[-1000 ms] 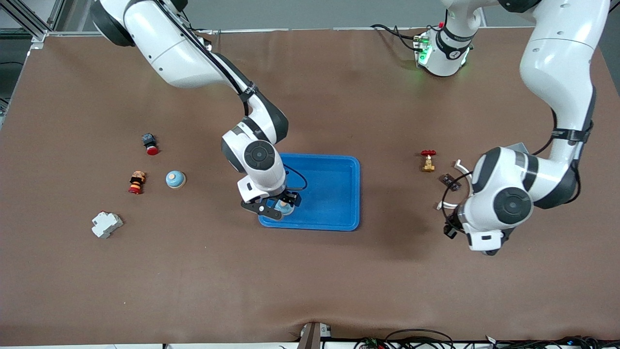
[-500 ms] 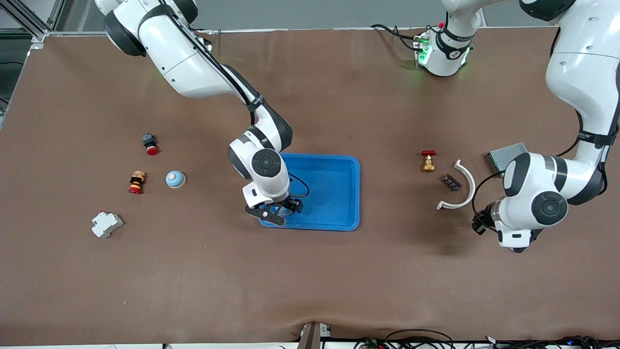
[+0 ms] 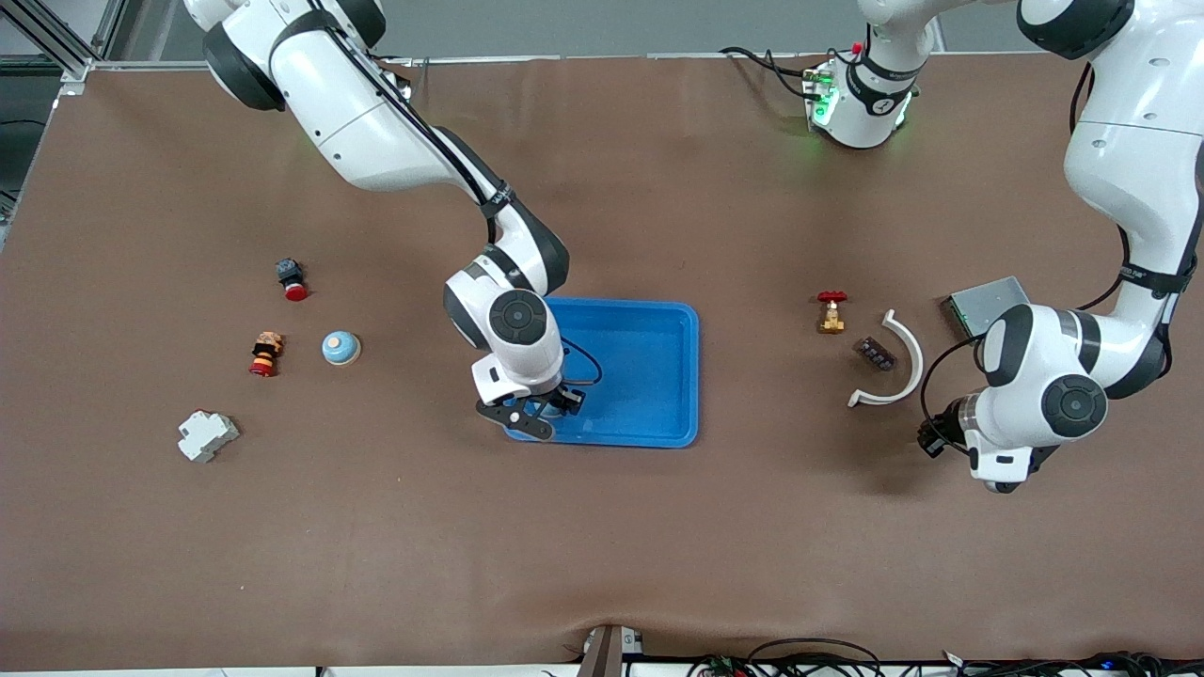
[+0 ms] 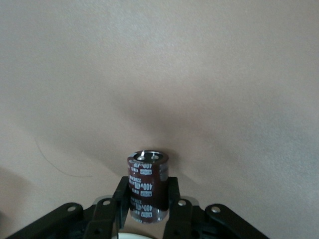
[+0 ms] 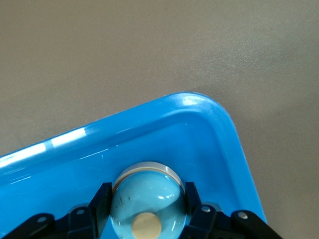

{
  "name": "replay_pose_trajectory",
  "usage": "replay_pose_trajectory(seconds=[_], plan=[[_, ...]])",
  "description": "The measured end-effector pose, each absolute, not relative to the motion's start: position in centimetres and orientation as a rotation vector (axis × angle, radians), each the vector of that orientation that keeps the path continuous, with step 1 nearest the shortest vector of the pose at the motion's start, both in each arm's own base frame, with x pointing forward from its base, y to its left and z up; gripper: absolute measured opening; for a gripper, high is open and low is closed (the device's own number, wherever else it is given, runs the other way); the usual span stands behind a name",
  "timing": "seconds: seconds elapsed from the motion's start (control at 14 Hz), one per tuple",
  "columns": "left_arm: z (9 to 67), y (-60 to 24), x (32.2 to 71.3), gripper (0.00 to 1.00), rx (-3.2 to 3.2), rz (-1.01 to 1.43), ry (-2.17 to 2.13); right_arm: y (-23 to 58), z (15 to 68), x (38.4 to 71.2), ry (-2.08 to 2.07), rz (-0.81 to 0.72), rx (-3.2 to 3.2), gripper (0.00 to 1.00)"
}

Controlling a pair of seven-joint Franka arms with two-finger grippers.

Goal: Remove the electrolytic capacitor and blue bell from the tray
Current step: 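Grasp the second bell with the right gripper while the left gripper carries the capacitor, then place the capacitor beside the white arc while the right gripper lifts the bell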

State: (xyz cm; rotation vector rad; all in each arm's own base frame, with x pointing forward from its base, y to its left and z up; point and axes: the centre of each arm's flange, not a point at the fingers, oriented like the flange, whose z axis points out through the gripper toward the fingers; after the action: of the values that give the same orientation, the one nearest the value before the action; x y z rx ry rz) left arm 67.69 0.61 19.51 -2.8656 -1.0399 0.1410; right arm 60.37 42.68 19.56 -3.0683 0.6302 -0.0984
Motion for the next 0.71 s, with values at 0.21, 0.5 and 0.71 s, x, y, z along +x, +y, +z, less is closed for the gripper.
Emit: replay_pose_trajectory(seconds=[0.21,0.5,0.71], plan=[[18.9,0.4,67.2,0.36,-2.862,0.163,-1.032,42.9,21.7,61.2,0.661,-0.065,-3.093,0.63],[19.4,-0.1,67.2,0.64,-2.860,0.161,-1.042,42.5,24.2,61.8,0.622,0.001,-3.118,0.63],[23.7,-1.8,67.7,0.95,-2.867,0.146,-1.010,37.4,26.7,65.0,0.466,0.068,-3.135,0.63]])
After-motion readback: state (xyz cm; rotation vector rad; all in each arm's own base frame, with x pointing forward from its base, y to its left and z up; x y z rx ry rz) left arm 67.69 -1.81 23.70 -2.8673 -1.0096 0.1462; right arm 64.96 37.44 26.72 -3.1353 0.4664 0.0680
